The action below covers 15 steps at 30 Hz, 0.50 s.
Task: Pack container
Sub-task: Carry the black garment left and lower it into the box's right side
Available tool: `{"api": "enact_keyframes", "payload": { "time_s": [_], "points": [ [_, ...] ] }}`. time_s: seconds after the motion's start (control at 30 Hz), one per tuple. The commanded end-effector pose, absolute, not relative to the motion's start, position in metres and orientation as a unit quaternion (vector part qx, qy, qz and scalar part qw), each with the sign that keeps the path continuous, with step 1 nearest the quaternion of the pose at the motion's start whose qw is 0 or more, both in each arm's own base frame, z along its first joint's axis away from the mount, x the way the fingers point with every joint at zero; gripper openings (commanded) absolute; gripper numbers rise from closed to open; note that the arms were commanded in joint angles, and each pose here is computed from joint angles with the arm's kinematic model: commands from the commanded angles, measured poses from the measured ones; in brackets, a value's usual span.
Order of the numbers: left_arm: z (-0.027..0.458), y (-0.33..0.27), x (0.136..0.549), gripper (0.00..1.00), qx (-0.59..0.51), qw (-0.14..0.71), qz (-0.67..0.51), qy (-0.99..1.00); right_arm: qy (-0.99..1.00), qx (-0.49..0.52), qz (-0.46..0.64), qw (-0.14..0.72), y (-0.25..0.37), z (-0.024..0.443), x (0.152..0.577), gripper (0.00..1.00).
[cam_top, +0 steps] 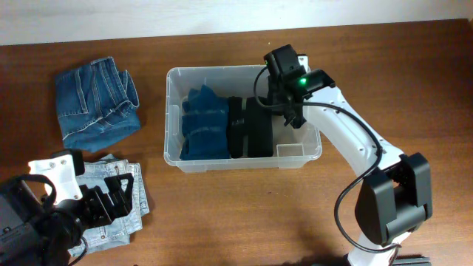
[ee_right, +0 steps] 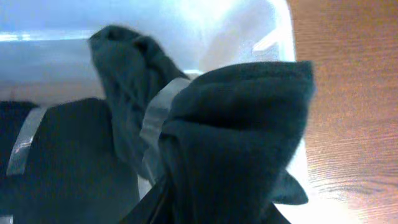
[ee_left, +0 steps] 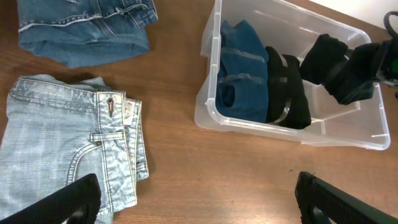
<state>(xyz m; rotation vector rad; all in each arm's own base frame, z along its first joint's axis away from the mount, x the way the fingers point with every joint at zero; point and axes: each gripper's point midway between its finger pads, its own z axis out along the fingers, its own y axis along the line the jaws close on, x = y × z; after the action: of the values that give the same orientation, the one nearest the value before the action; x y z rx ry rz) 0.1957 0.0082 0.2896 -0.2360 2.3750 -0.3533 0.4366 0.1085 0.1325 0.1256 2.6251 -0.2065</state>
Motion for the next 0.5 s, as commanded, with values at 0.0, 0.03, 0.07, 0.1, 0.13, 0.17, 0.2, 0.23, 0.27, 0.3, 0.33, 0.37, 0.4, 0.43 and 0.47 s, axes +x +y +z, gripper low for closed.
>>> {"api": "enact_keyframes", "payload": {
  "time_s": [0.0,0.03,0.07,0.1,0.13,0.17,0.2,0.23,0.27,0.3,0.33,0.37,0.4,0.43,0.47],
  "points": [
    [0.29,0.008,0.196,0.99,-0.085,0.359,-0.134,0.92,0.968,0.02,-0.037,0.246,0.139,0.138,0.43,0.22],
    [0.29,0.008,0.196,0.99,-0.085,0.359,-0.134,0.92,0.971,0.013,-0.024,0.237,0.147,0.136,0.426,0.22],
    [0.29,0.008,0.196,0.99,-0.085,0.359,-0.134,0.92,0.974,0.001,-0.012,0.228,0.157,0.134,0.42,0.21],
    [0.29,0.008,0.196,1.0,-0.085,0.359,-0.134,0.92,0.974,-0.003,-0.012,0.227,0.161,0.135,0.417,0.22],
    [0.29,0.008,0.196,0.99,-0.085,0.359,-0.134,0.92,0.974,-0.009,-0.015,0.227,0.163,0.136,0.414,0.22],
    [0.29,0.008,0.196,1.0,-0.085,0.359,-0.134,0.92,0.974,-0.012,-0.015,0.226,0.165,0.138,0.412,0.23],
    [0.29,0.008,0.196,0.99,-0.085,0.359,-0.134,0.92,0.974,-0.014,-0.02,0.227,0.166,0.141,0.41,0.25],
    [0.29,0.008,0.196,0.99,-0.085,0.359,-0.134,0.92,0.973,-0.016,-0.024,0.228,0.166,0.144,0.409,0.29],
    [0.29,0.008,0.196,0.99,-0.085,0.359,-0.134,0.92,0.973,-0.018,-0.026,0.229,0.167,0.148,0.408,0.35],
    [0.29,0.008,0.196,0.99,-0.085,0.359,-0.134,0.92,0.973,-0.019,-0.025,0.229,0.168,0.152,0.407,0.38],
    [0.29,0.008,0.196,1.0,-0.085,0.359,-0.134,0.92,0.973,-0.021,-0.025,0.228,0.169,0.158,0.406,0.39],
    [0.29,0.008,0.196,0.99,-0.085,0.359,-0.134,0.92,0.973,-0.022,-0.026,0.227,0.169,0.163,0.405,0.42],
    [0.29,0.008,0.196,0.99,-0.085,0.359,-0.134,0.92,0.973,-0.022,-0.025,0.226,0.17,0.168,0.404,0.47],
    [0.29,0.008,0.196,0.99,-0.085,0.359,-0.134,0.92,0.974,-0.023,-0.026,0.226,0.17,0.173,0.403,0.51],
    [0.29,0.008,0.196,0.99,-0.085,0.359,-0.134,0.92,0.974,-0.024,-0.026,0.225,0.169,0.179,0.402,0.52]
  ]
}}
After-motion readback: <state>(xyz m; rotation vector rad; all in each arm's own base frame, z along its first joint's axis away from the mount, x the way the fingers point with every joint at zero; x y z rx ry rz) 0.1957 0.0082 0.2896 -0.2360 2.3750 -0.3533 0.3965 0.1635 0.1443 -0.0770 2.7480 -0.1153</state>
